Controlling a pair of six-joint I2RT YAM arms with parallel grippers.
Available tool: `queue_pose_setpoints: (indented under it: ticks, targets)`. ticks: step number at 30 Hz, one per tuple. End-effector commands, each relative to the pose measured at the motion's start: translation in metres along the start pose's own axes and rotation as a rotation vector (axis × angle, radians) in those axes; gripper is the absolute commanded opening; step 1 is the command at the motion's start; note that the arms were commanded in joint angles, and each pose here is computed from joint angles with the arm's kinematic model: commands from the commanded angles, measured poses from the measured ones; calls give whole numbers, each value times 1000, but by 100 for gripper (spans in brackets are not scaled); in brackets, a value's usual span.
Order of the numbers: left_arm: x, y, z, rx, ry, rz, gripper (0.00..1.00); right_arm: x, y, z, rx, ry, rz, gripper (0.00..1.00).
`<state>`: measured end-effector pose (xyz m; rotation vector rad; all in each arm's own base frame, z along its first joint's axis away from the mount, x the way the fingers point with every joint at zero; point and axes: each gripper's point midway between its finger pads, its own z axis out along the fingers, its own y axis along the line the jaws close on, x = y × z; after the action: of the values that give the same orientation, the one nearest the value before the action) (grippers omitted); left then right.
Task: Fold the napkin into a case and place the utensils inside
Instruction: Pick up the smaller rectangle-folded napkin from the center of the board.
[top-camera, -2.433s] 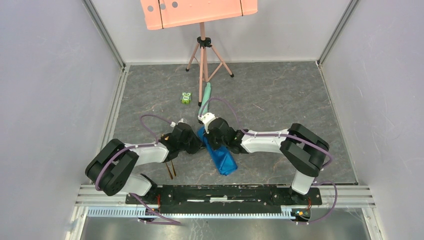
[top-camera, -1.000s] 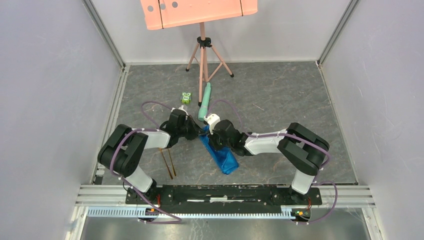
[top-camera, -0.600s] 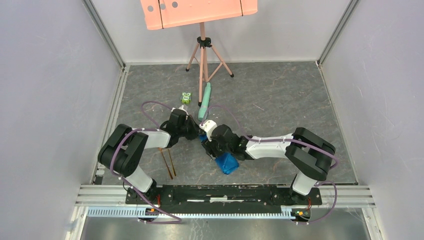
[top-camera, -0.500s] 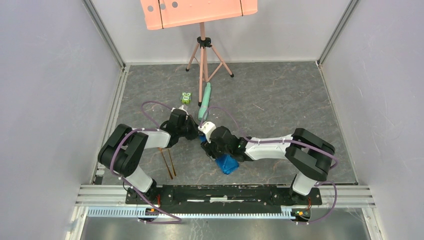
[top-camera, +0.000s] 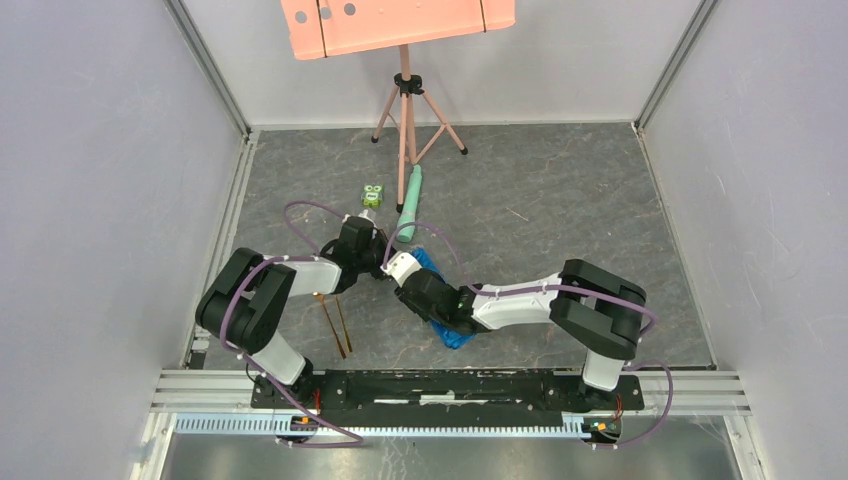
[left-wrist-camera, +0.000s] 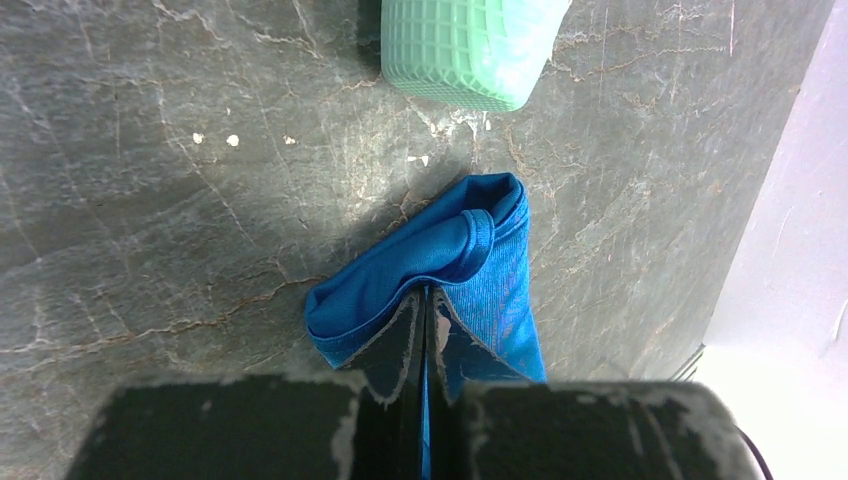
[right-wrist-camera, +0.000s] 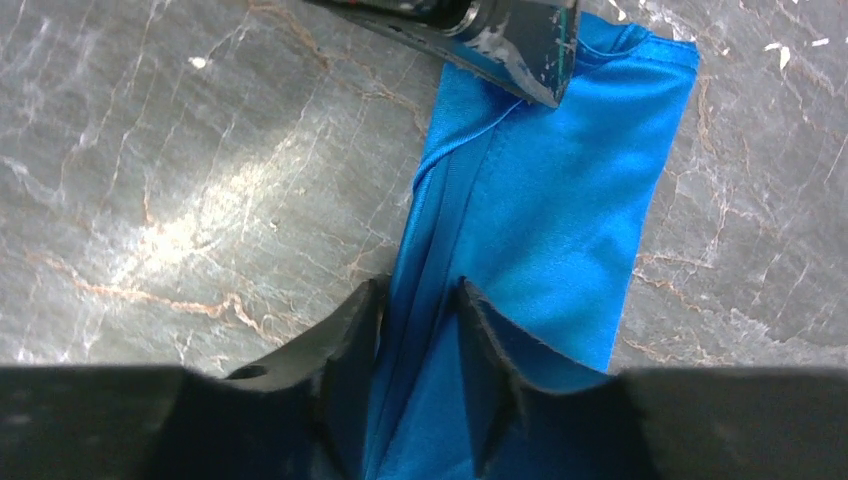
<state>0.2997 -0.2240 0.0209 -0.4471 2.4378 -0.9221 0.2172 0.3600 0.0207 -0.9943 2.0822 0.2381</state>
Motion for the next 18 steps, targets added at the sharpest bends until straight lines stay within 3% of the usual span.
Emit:
queue_pose_setpoints:
  ticks: [1, 3, 6, 11, 18]
  targets:
    - [-4, 14, -4, -71, -7, 58, 5, 25, -24, 10, 153, 64, -9, 32]
    - [-7, 9, -9, -63, -14, 84, 10, 25, -27, 7, 168, 50, 6, 18]
    - [-15, 0, -21, -55, -40, 127, 25, 13, -26, 1, 151, 7, 35, 2]
    - [-33, -15, -62, -74, -119, 207, 44, -17, -13, -13, 25, -54, 139, 0]
    - [-51, -19, -127, -133, -276, 250, 52, -42, 8, -36, -261, -101, 382, 0]
